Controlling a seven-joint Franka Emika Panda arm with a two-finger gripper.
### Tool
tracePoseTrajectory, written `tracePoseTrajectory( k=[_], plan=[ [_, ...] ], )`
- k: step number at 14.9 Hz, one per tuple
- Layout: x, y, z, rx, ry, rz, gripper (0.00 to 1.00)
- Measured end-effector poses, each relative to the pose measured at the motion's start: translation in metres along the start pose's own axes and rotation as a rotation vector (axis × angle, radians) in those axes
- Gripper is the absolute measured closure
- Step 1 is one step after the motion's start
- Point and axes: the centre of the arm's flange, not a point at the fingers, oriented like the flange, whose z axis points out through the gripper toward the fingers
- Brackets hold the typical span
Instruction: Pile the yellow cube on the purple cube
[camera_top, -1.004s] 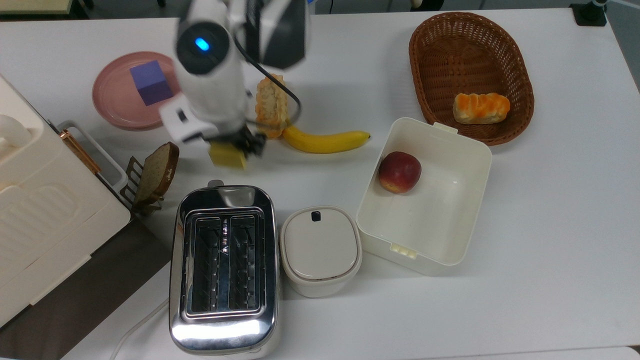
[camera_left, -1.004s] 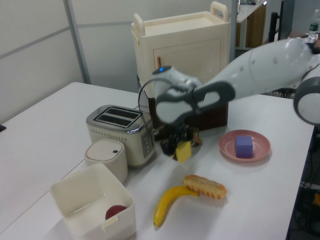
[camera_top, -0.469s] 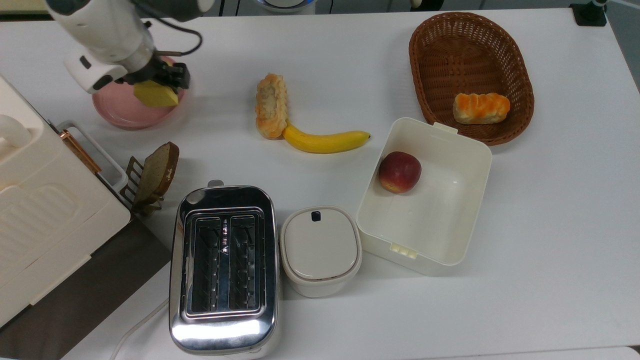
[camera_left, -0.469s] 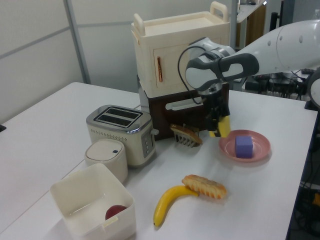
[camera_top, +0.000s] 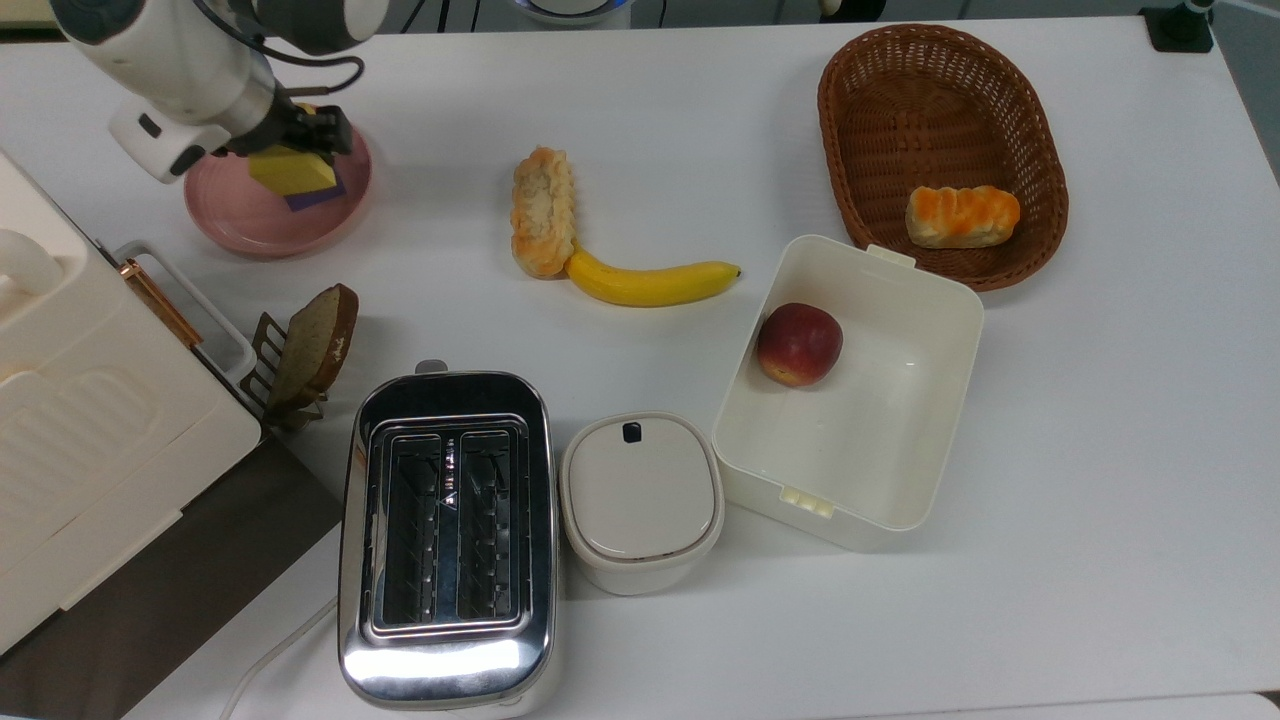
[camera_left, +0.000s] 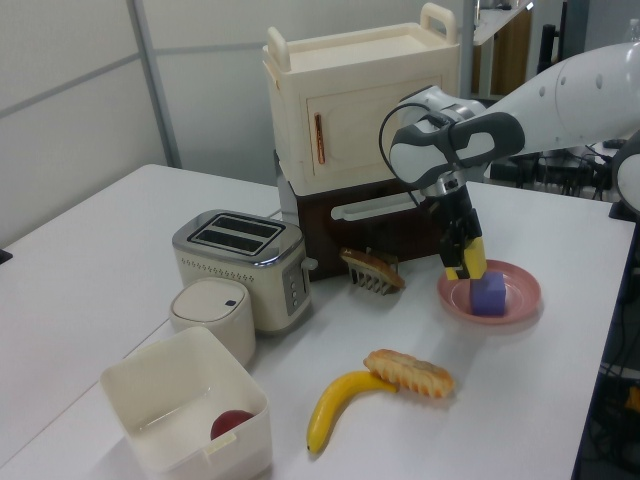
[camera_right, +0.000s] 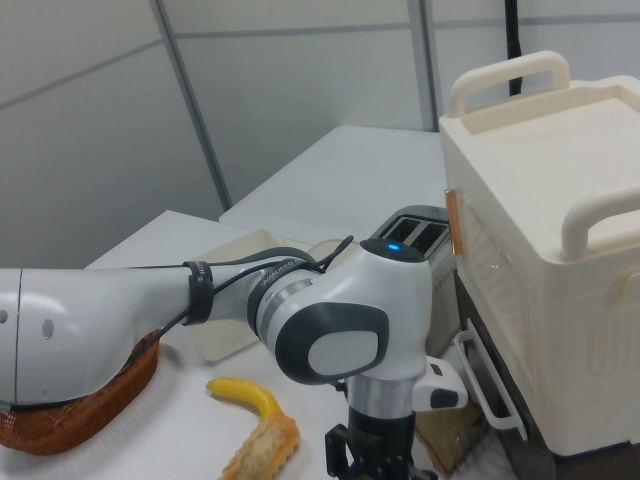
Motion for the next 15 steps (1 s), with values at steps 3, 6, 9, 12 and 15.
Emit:
tracePoseTrajectory(
  k=[3, 6, 9, 12, 15],
  plan=[
    [-0.009, 0.014, -0.001, 0.003, 0.002, -0.017, 0.40],
    [-0.021, 0.024, -0.001, 0.019, -0.015, -0.059, 0.40],
    [-0.035, 0.034, -0.009, 0.028, -0.005, -0.081, 0.40],
    [-0.036, 0.033, -0.006, 0.034, -0.010, -0.083, 0.18],
    [-0.037, 0.033, -0.004, 0.036, -0.013, -0.086, 0.00]
  ],
)
